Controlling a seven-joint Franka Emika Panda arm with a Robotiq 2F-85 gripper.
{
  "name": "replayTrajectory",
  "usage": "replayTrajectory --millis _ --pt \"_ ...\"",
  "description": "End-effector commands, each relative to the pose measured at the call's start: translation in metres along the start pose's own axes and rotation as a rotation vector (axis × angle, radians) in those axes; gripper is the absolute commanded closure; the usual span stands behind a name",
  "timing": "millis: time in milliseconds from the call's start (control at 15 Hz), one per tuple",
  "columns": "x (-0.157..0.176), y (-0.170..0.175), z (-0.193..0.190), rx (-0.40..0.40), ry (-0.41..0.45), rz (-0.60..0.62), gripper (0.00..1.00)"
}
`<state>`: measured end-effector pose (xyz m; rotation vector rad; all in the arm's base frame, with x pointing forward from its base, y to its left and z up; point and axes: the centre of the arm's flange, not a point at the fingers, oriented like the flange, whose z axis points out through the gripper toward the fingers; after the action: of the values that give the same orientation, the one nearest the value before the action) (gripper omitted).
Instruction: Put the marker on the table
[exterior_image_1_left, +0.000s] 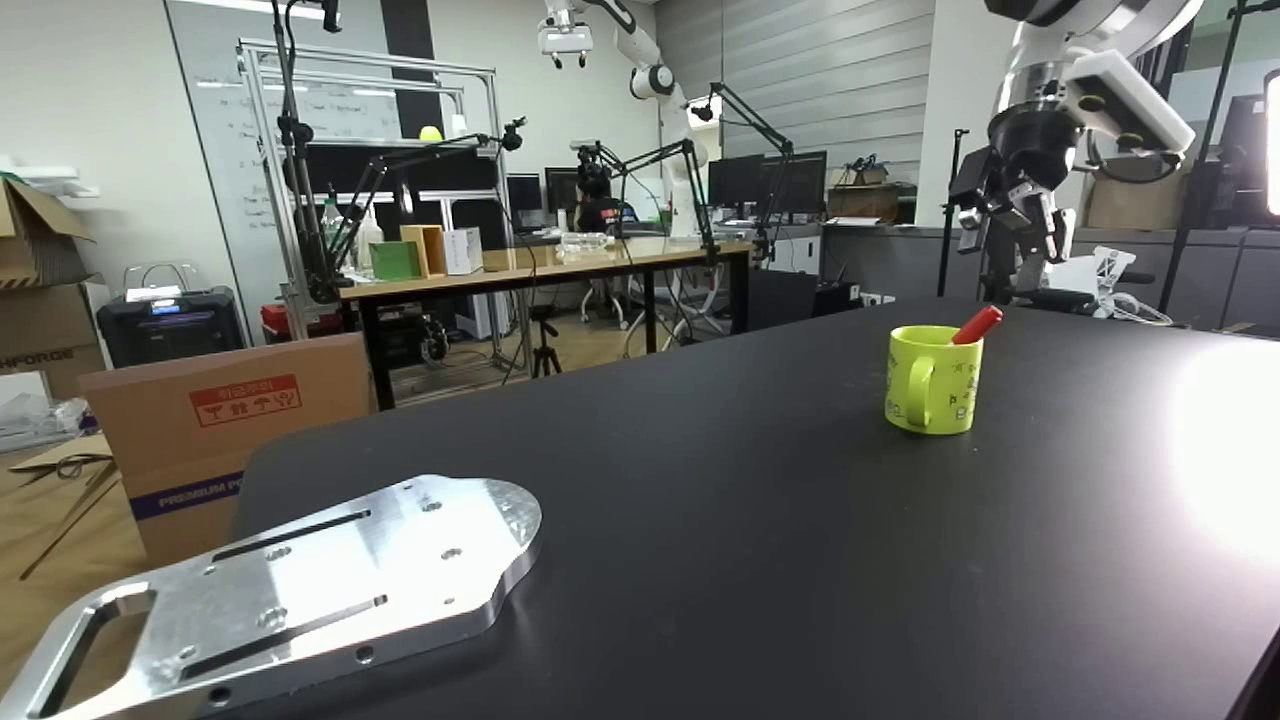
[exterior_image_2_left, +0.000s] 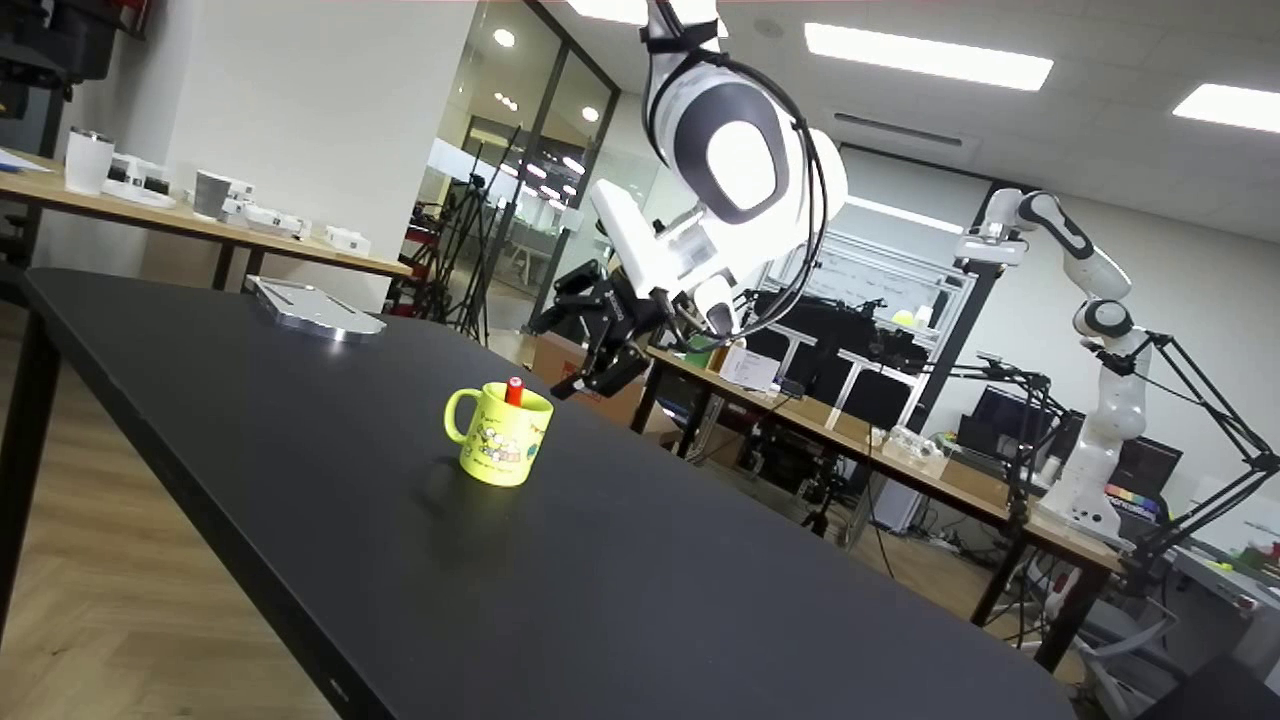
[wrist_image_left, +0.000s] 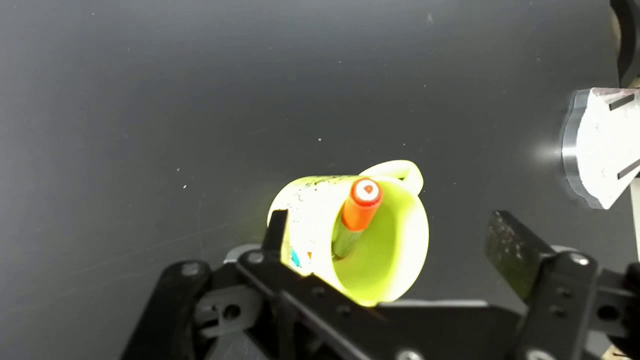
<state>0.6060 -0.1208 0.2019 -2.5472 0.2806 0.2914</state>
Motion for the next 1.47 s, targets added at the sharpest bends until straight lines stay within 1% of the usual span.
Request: replayTrajectory --millis 0,267,467,533,600,667,733,1000,1267,1333,1400 --pt "0.019 0.009 0.001 0.070 0.010 0.029 0.00" --pt "0.027 0.011 0.012 0.118 0.014 0.051 0.00" --pt "0.032 0.008 0.023 0.139 0.000 0.054 0.00" --pt "0.033 0.008 0.026 0.141 -0.009 0.063 0.25" --pt "0.033 0.007 0.029 0.145 -0.022 0.060 0.25" --pt "0.034 0.007 0.033 0.148 -0.039 0.064 0.32" --pt "0.034 0.006 0.035 0.153 -0.052 0.069 0.40" --pt "0.034 0.007 0.044 0.172 -0.103 0.074 0.67" --pt "0.032 0.009 0.039 0.186 -0.118 0.080 0.95" --pt "0.031 0.010 0.036 0.196 -0.124 0.080 0.99" --pt "0.030 0.011 0.032 0.200 -0.126 0.082 1.00"
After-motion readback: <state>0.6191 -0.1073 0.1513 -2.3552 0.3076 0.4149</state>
